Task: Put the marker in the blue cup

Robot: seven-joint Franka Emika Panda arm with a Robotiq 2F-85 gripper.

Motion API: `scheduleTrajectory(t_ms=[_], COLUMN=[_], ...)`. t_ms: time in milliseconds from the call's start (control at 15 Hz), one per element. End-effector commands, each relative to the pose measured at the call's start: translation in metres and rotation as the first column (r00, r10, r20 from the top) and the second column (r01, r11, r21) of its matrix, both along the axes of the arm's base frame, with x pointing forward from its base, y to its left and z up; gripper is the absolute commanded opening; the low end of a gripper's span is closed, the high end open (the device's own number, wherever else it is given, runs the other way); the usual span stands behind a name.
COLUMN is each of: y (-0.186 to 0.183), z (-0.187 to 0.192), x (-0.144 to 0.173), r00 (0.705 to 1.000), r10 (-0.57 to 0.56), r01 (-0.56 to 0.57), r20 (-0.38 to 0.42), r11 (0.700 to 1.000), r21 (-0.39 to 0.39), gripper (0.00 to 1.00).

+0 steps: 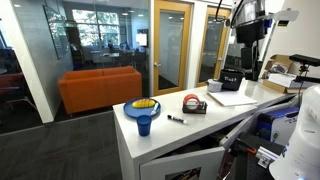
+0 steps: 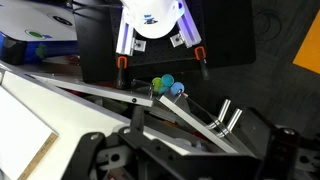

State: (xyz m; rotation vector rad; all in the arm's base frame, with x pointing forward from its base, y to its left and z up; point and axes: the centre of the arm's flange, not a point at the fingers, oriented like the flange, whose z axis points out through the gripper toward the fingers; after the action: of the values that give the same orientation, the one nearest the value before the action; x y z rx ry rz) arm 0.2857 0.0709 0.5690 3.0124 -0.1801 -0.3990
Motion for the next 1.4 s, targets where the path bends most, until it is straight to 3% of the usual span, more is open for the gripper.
scheduleTrajectory(t_ms=[0, 867, 1333], y=[0.0, 0.0, 0.052], z=[0.0, 0.0, -0.045], x=[0.0, 0.0, 0.072], r00=[1.0, 1.0, 1.0], r10=[0.0, 0.0, -0.002], r01=[0.0, 0.0, 0.001], r20=[0.0, 0.0, 0.017], r11=[1.0, 1.0, 0.999], r21=[0.0, 0.0, 0.042], gripper=[1.0, 1.0, 1.0])
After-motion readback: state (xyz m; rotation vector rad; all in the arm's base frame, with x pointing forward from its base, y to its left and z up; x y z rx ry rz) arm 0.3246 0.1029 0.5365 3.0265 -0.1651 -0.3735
